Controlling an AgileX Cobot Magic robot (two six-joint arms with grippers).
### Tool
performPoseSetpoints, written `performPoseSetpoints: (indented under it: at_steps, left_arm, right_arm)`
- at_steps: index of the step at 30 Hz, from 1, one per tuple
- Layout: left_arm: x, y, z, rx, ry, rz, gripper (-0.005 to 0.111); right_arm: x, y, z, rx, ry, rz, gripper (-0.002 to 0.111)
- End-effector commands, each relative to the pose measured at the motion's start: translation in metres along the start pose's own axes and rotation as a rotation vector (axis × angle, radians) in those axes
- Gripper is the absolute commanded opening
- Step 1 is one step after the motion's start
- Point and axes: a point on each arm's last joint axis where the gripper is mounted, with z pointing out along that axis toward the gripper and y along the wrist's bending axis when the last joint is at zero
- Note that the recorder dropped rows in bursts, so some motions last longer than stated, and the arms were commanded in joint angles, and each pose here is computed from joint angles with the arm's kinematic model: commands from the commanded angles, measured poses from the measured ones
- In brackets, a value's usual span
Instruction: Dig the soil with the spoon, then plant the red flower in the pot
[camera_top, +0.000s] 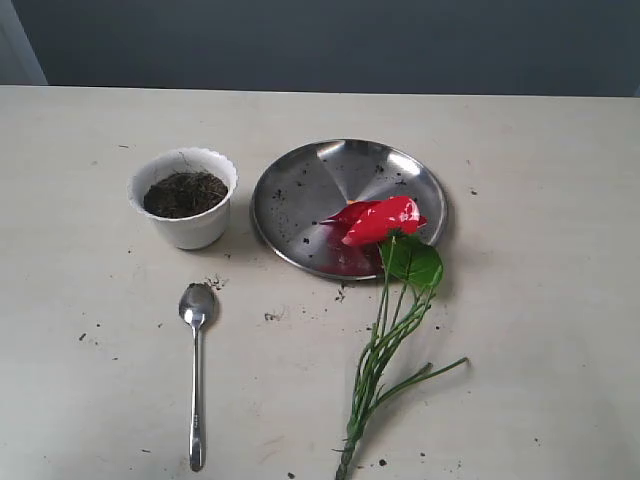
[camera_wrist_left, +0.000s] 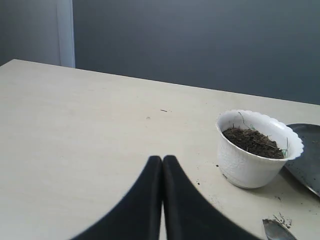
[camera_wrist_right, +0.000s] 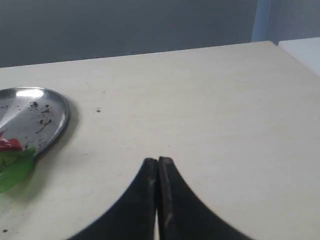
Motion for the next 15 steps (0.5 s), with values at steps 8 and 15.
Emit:
performPoseSetpoints:
  at_steps: [8, 15]
  left_arm:
    - [0.001, 0.0, 0.0, 0.002, 0.0, 0.001, 0.0]
    - [0.001, 0.0, 0.0, 0.002, 0.0, 0.001, 0.0]
  right_arm:
    - [-0.05, 0.003, -0.016, -0.024, -0.589, -0.029, -0.001]
    - [-0.049, 0.0, -0.015, -0.291, -0.529, 0.99, -0.001]
